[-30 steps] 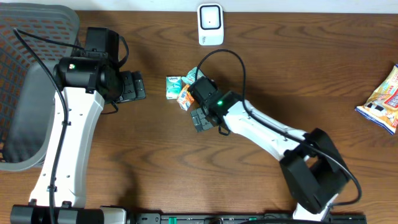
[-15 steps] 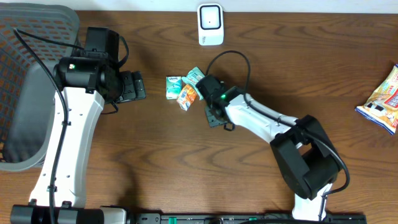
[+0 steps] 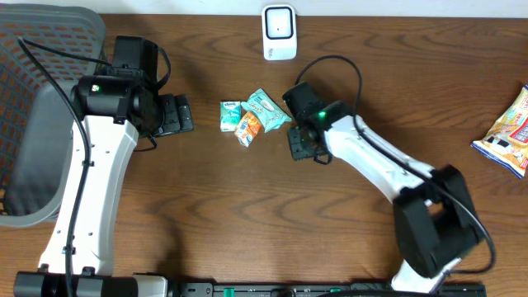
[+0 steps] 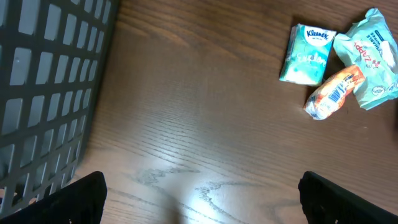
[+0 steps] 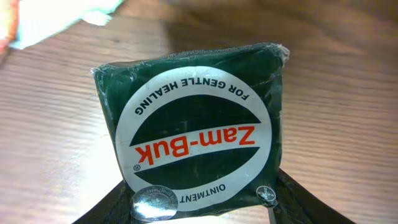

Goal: Scan the item barcode

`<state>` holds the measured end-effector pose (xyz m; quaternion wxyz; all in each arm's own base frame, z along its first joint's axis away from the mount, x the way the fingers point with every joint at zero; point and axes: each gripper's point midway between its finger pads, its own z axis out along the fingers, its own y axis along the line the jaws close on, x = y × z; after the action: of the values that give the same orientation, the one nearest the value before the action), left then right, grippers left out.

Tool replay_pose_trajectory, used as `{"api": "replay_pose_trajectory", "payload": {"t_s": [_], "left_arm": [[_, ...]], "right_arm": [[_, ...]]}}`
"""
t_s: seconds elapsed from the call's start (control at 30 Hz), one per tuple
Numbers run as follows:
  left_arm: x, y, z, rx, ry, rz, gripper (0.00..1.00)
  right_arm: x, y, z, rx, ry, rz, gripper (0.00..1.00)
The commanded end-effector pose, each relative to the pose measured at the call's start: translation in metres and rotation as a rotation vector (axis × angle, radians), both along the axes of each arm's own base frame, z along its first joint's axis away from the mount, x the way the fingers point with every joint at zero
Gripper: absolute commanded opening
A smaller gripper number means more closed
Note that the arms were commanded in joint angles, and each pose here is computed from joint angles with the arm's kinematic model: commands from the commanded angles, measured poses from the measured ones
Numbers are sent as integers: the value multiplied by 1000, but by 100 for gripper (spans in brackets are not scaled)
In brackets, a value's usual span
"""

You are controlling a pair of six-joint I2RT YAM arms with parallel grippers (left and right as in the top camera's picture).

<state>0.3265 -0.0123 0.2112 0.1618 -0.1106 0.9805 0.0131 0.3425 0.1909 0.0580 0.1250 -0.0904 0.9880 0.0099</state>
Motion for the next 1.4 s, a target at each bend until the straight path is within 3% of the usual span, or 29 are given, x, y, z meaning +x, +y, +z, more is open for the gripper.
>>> {"api": "replay_pose_trajectory", "payload": {"t_s": [0.0, 0.07, 0.23, 0.33, 0.5, 0.7, 0.8, 1.0, 1.2, 1.37], "left_arm": [[-1, 3, -1, 14, 7, -5, 98], [-1, 3, -1, 14, 7, -5, 98], [-1, 3, -1, 14, 7, -5, 97], [-1, 3, -1, 14, 7, -5, 98], [-1, 3, -1, 14, 7, -5, 98], [-1, 3, -1, 14, 7, -5, 98], [-1, 3, -1, 14, 7, -5, 98], [-1, 3, -1, 14, 7, -5, 98], [-1, 3, -1, 14, 7, -5, 98], [-1, 3, -1, 14, 7, -5, 98]], "right_arm": [[0, -8, 16, -16, -19, -60, 43], [-10, -12, 10, -30, 22, -106, 54], [-22, -18, 2, -42, 73, -180, 62], [-24, -15, 1, -24, 86, -176, 77], [-13, -8, 3, -9, 42, -114, 88], [18, -2, 11, -31, -83, 175, 89], [21, -6, 11, -59, -88, 298, 97], [-17, -7, 1, -46, 63, 541, 99], [-40, -13, -16, -46, 140, 665, 99], [-67, -29, -52, -95, 182, 889, 91]]}}
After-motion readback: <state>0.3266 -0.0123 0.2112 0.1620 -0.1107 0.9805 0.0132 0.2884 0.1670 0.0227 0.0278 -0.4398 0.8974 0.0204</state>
